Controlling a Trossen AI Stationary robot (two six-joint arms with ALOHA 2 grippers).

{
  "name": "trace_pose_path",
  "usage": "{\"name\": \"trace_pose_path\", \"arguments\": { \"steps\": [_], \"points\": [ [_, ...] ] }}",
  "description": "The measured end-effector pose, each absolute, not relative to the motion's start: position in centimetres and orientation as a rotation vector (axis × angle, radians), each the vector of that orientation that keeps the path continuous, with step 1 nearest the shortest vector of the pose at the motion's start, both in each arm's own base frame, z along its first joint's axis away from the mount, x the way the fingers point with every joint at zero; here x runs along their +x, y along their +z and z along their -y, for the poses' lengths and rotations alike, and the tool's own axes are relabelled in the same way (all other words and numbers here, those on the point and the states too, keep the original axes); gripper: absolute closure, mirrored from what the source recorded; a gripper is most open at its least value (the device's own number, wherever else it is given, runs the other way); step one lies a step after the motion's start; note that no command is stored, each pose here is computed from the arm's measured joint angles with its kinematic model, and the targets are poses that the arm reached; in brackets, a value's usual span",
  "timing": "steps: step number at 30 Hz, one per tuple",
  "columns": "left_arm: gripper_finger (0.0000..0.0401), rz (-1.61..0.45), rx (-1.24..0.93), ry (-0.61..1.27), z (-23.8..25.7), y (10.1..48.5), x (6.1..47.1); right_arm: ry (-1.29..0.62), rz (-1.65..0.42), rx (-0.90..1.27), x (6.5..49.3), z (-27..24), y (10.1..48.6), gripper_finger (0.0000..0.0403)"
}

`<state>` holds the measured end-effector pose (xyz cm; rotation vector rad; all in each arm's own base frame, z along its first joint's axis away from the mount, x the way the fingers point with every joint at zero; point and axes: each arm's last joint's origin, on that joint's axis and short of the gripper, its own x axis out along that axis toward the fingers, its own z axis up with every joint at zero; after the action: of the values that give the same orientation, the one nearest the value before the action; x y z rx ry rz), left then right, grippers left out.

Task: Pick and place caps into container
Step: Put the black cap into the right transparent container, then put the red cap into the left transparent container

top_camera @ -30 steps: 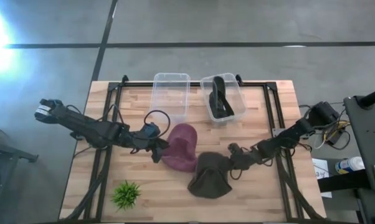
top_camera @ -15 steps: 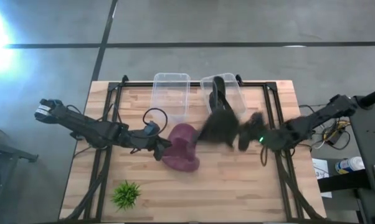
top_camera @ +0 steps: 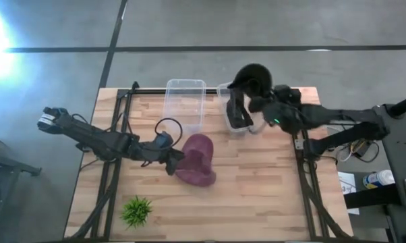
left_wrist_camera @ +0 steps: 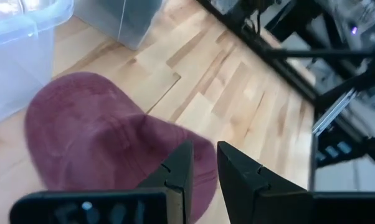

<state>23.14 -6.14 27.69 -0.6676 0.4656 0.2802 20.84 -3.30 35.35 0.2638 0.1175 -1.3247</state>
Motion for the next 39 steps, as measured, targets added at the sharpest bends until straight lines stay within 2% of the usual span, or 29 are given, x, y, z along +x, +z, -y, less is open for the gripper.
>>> {"name": "trace_pose_path", "arguments": {
  "steps": [8, 12, 17, 24, 30, 34, 36, 39],
  "points": [
    [0.0334, -0.578, -0.576, 0.267, 6.3, 25.2, 22.4, -1.415, -0.319, 0.570, 24.3, 9.0, 28.7, 0.0390],
    [0.0334, -0.594, -0.600, 0.283, 6.2, 22.8, 21.9, -1.395, -0.438, 0.617, 25.9, 9.4, 26.1, 0.0387],
    [0.0334, -0.502, -0.667, 0.251, 6.1, 20.5, 21.6, -1.316, -0.600, 0.580, 27.1, 9.0, 24.4, 0.0352],
    [0.0334, -0.450, -0.692, 0.227, 5.9, 18.7, 21.0, -1.203, -0.700, 0.602, 26.3, 8.3, 25.3, 0.0266],
    [0.0334, -0.468, -0.677, 0.233, 5.8, 18.2, 20.9, -0.961, -0.604, 0.531, 25.1, 5.6, 30.6, 0.0202],
    [0.0334, -0.532, -0.655, 0.231, 6.0, 17.0, 21.2, -0.649, -0.603, 0.619, 24.3, 2.8, 33.7, 0.0188],
    [0.0334, -0.586, -0.636, 0.246, 6.1, 15.9, 21.5, -0.539, -0.653, 0.711, 24.2, 1.1, 33.6, 0.0188],
    [0.0334, -0.669, -0.616, 0.263, 6.4, 14.3, 22.3, -0.474, -0.774, 0.841, 24.2, -1.1, 31.9, 0.0190]
  ]
}}
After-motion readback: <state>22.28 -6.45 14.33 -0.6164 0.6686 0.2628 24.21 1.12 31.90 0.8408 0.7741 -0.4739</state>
